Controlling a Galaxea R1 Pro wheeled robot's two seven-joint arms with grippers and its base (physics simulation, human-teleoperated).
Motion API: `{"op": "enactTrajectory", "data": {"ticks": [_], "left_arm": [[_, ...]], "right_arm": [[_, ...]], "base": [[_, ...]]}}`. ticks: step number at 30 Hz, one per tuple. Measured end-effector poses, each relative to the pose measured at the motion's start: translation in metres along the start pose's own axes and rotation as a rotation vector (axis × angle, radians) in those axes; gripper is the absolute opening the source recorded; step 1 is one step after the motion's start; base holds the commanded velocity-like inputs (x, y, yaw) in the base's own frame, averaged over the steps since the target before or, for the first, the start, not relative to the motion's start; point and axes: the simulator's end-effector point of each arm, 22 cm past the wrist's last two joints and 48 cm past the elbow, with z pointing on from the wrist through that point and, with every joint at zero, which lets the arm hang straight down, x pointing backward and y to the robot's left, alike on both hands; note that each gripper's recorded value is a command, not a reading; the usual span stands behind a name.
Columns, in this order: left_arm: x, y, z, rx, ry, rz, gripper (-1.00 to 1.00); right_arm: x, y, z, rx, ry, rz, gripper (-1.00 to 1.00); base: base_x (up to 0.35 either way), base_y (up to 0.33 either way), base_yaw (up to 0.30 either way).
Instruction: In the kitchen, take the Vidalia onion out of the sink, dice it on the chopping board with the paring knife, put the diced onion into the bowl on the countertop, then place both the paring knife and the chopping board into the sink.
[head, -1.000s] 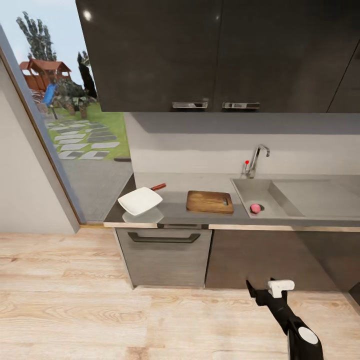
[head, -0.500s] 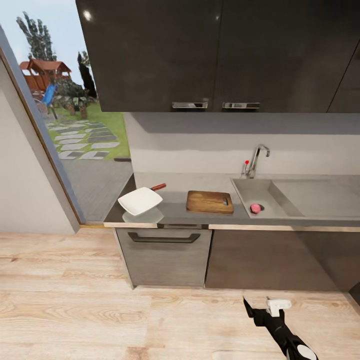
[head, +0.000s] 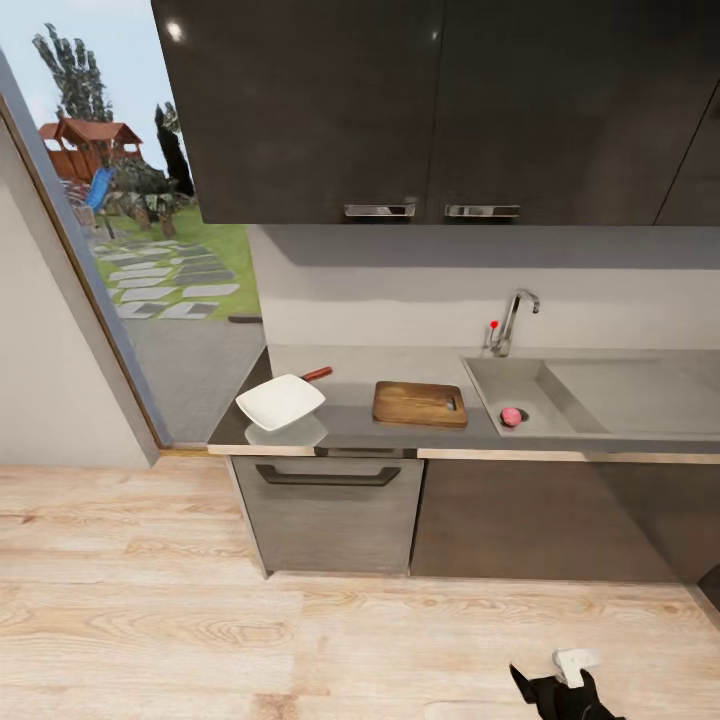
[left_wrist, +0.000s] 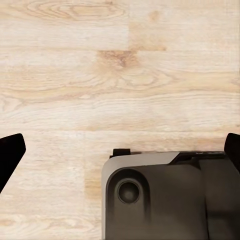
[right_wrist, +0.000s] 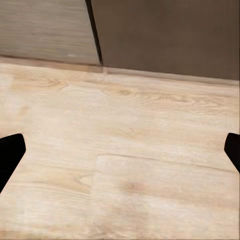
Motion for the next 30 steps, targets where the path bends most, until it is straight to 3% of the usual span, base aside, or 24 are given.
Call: {"op": "enactTrajectory", "data": {"ticks": [6, 12, 19, 21, 25, 28, 30], "left_arm": [[0.0, 0.01, 0.0, -0.049, 0.001, -0.003, 1.0], [0.001, 0.016, -0.001, -0.08, 0.001, -0.006, 1.0], [0.001, 0.018, -0.001, -0.085, 0.002, -0.007, 1.0], [0.001, 0.018, -0.001, -0.086, 0.002, -0.007, 1.0], [0.001, 0.018, -0.001, -0.086, 0.002, -0.008, 1.0], [0.001, 0.018, -0.001, -0.086, 0.002, -0.008, 1.0], [0.001, 0.018, -0.001, -0.086, 0.003, -0.008, 1.0]], "right_arm": [[0.072, 0.006, -0.017, 0.016, 0.114, 0.021, 1.0], [0.175, 0.024, -0.067, 0.021, 0.259, 0.034, 1.0], [0.232, 0.047, -0.1, 0.023, 0.353, 0.06, 1.0], [0.241, 0.043, -0.103, 0.071, 0.378, 0.06, 1.0], [0.256, 0.026, -0.113, 0.268, 0.436, 0.056, 1.0], [0.258, 0.019, -0.117, 0.342, 0.446, 0.05, 1.0], [0.258, 0.018, -0.118, 0.355, 0.448, 0.047, 1.0]], "base": [[0.0, 0.0, 0.0], [0.0, 0.0, 0.0], [0.0, 0.0, 0.0], [0.0, 0.0, 0.0], [0.0, 0.0, 0.0], [0.0, 0.0, 0.0], [0.0, 0.0, 0.0]]}}
